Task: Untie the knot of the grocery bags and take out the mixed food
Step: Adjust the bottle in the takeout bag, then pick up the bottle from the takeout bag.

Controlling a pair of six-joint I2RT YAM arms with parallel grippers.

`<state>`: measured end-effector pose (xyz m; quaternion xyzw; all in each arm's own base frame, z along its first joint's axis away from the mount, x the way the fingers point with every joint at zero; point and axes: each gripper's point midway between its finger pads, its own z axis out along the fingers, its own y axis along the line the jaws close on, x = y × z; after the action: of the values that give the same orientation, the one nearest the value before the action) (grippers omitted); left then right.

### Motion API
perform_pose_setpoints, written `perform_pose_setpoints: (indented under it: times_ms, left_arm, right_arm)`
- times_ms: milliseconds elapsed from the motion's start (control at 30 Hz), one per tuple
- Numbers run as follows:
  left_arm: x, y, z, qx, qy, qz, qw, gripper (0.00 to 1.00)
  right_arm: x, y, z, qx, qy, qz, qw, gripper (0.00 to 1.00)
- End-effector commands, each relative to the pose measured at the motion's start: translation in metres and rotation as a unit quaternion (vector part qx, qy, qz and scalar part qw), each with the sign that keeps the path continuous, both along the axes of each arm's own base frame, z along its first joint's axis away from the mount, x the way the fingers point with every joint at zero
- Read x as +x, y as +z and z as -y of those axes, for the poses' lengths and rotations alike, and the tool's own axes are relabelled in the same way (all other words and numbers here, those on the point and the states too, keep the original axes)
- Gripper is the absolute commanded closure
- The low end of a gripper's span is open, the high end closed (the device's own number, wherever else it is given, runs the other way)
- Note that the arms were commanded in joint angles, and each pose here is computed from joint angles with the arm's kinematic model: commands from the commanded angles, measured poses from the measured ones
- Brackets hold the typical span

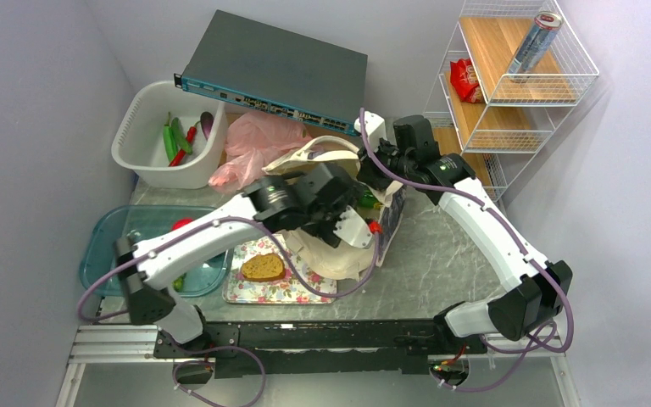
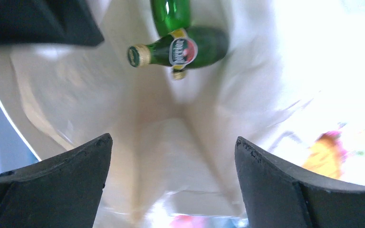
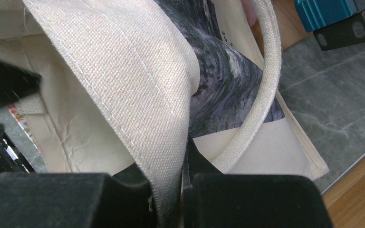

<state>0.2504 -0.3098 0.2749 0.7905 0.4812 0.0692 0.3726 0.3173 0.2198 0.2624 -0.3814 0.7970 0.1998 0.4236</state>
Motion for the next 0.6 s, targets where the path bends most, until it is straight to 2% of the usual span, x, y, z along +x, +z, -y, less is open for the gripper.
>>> perform_pose_setpoints:
  times_ms: [0,67,167,267,367,567]
  left_arm:
    - [-0.04,0.041,0.003,-0.316,0.087,-0.191,0.925,0.01]
    - [-0.049,0.057,0.002,-0.427,0.066,-0.189,0.882,0.01]
    - [-0.043,0.054,0.0,-0.536,0.082,-0.175,0.822,0.01]
    - [-0.026,0.043,0.009,-0.531,0.108,-0.174,0.822,0.02]
    - [-0.017,0.04,0.02,-0.537,0.088,-0.152,0.825,0.04]
    - [0.036,0.019,0.04,-0.538,0.135,-0.162,0.816,0.18]
  right_arm:
    - [-0.001,0.031,-0.023,0.052,0.037,0.024,0.998,1.0]
    - [-0.001,0.03,-0.024,0.052,0.036,0.024,0.998,1.0]
    - [0.002,0.03,-0.026,0.053,0.036,0.021,0.998,1.0]
    - [0.004,0.033,-0.028,0.054,0.037,0.02,0.998,1.0]
    - [0.006,0.037,-0.029,0.056,0.036,0.022,0.998,1.0]
    - [0.009,0.038,-0.028,0.05,0.033,0.025,0.998,1.0]
